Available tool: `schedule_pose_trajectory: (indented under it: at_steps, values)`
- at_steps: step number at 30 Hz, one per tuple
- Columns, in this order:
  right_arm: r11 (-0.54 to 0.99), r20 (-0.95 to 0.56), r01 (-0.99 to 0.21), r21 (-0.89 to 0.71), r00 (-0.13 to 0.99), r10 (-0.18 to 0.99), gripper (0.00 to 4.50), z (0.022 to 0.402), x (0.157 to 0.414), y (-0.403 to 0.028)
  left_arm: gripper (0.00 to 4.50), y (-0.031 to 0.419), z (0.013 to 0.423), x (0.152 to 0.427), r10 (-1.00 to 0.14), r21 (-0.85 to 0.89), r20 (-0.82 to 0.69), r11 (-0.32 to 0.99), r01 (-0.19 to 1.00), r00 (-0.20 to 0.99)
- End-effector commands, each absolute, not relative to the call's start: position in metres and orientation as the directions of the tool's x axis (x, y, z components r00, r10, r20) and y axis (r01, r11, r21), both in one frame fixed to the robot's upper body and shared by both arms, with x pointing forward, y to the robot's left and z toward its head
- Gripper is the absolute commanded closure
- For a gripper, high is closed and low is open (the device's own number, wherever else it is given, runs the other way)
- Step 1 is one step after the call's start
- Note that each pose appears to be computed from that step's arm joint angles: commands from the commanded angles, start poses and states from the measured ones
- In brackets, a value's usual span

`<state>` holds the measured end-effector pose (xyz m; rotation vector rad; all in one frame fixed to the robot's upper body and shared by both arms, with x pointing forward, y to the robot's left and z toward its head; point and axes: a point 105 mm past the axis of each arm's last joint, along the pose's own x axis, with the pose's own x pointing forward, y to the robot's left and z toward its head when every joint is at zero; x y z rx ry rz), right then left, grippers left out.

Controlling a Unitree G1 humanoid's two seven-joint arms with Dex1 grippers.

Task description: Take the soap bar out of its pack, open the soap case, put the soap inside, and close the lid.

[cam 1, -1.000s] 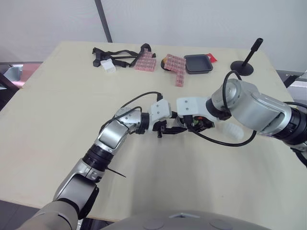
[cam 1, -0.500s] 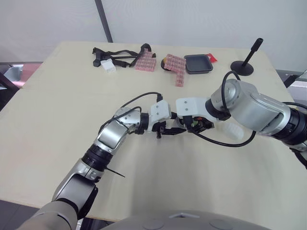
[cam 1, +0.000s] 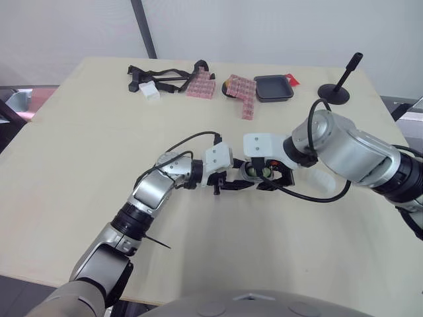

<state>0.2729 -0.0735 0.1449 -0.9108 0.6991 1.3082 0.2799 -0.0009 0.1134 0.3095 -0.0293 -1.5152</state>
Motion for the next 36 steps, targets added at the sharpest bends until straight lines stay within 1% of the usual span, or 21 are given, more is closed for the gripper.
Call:
schedule_pose_trajectory:
  at_steps: [1,4,6,8,10,12,13,17,19,24,26,30,33,36]
  values:
    - [0.072,-0.753,-0.992,-0.108,0.129,0.646,0.05,0.156,0.263,-0.074,2.6,0.014,0.128,0.276,-0.996,0.25,-0.073,0.029,0.968,0.049]
    - [0.126,-0.646,-0.99,-0.057,0.133,0.751,0.05,0.155,0.257,-0.082,2.6,0.022,0.128,0.274,-0.998,0.256,-0.036,0.034,0.966,0.045]
    - [0.171,-0.55,-0.984,-0.039,0.165,0.819,0.05,0.155,0.256,-0.087,2.6,0.026,0.128,0.273,-0.999,0.261,-0.015,0.036,0.965,0.042]
    - [0.187,-0.472,-0.98,-0.066,0.196,0.86,0.05,0.152,0.254,-0.093,2.6,0.03,0.128,0.272,-0.999,0.268,0.009,0.041,0.963,0.041]
    - [0.23,-0.359,-0.971,-0.064,0.237,0.903,0.05,0.152,0.252,-0.097,2.6,0.033,0.127,0.271,-0.999,0.278,0.023,0.038,0.96,0.033]
    - [0.256,-0.272,-0.965,-0.058,0.262,0.926,0.05,0.148,0.249,-0.1,2.6,0.036,0.123,0.27,-1.0,0.264,0.023,0.024,0.964,0.018]
    - [0.288,-0.236,-0.956,-0.059,0.294,0.926,0.05,0.144,0.25,-0.103,2.6,0.038,0.119,0.269,-1.0,0.253,0.021,0.016,0.967,0.011]
    - [0.346,-0.143,-0.933,-0.103,0.358,0.923,0.05,0.129,0.25,-0.11,2.6,0.041,0.11,0.265,-1.0,0.236,0.015,-0.015,0.972,-0.019]
    - [0.352,-0.114,-0.927,-0.128,0.367,0.923,0.05,0.123,0.247,-0.111,2.6,0.041,0.107,0.264,-0.999,0.237,0.007,-0.03,0.971,-0.033]
    - [0.402,-0.047,-0.904,-0.145,0.412,0.91,0.05,0.123,0.249,-0.113,2.6,0.041,0.106,0.265,-0.999,0.25,0.007,-0.028,0.968,-0.031]
    - [0.428,-0.043,-0.884,-0.188,0.442,0.896,0.05,0.126,0.251,-0.119,2.6,0.042,0.105,0.268,-1.0,0.257,0.005,-0.014,0.966,-0.015]
    - [0.528,-0.042,-0.816,-0.235,0.551,0.833,0.05,0.134,0.249,-0.151,2.6,0.043,0.103,0.27,-1.0,0.268,0.001,0.001,0.963,0.0]
    - [0.627,-0.023,-0.741,-0.24,0.65,0.76,0.05,0.137,0.24,-0.183,2.6,0.044,0.103,0.27,-1.0,0.275,0.003,0.012,0.961,0.012]
    - [0.744,-0.049,-0.636,-0.204,0.766,0.642,0.05,0.123,0.223,-0.224,2.6,0.044,0.103,0.271,-0.999,0.281,0.006,0.032,0.959,0.031]
